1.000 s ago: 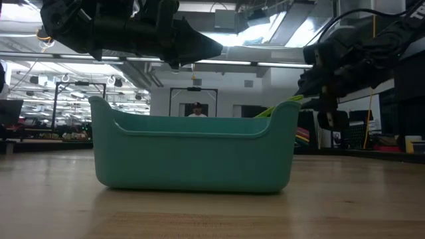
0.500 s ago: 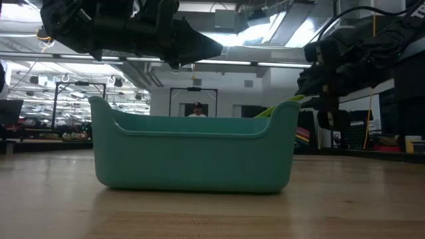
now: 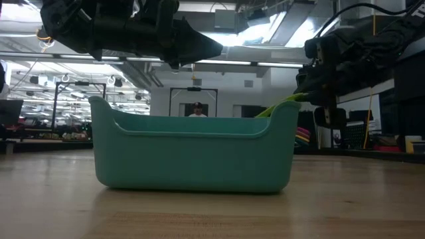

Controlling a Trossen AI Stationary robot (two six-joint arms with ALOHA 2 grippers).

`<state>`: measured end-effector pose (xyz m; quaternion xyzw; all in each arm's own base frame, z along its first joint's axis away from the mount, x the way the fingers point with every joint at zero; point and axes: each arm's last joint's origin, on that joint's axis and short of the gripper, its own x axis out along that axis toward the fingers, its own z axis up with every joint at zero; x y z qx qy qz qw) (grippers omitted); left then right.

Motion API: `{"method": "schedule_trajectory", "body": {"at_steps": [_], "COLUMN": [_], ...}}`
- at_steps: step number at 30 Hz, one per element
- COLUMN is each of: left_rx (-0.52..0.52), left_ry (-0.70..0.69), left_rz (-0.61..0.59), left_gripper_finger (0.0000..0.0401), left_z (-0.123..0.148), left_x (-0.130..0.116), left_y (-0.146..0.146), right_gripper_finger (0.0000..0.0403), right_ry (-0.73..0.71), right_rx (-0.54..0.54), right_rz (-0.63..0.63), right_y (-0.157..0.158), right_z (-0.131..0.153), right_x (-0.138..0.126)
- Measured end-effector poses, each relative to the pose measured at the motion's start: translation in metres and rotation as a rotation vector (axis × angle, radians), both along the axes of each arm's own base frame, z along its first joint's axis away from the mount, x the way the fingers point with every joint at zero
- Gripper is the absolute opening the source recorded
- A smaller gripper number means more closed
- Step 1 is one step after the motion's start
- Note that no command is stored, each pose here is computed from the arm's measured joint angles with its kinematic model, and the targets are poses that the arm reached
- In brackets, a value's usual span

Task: Nest measuring cups in basket
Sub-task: Stack the green measuring cup on top of the red measuring cup

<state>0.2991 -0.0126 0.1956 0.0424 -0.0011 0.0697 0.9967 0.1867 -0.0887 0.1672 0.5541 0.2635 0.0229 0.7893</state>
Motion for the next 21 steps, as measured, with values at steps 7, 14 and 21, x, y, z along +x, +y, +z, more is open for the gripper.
{"method": "schedule_trajectory", "body": {"at_steps": [7, 14, 21], "left_rx": [0.0, 0.0, 0.0], "left_ry": [0.0, 0.0, 0.0], "left_rz": [0.0, 0.0, 0.0], "left_gripper_finger": [0.0112, 0.0112, 0.0112], "left_z": [0.0, 0.0, 0.0], "left_x": [0.0, 0.0, 0.0], "left_y": [0.0, 0.0001, 0.0], "right_gripper_finger": [0.0034, 0.0015, 0.0019], "right_ry": [0.0, -0.004, -0.009], "right_rx": [0.002, 0.002, 0.009], "right_rz": [0.0, 0.004, 0.015], "right_y": [0.0, 0.0001, 0.0003], "right_z": [0.0001, 0.0005, 0.0008], "right_x": [0.0, 0.0001, 0.0]}}
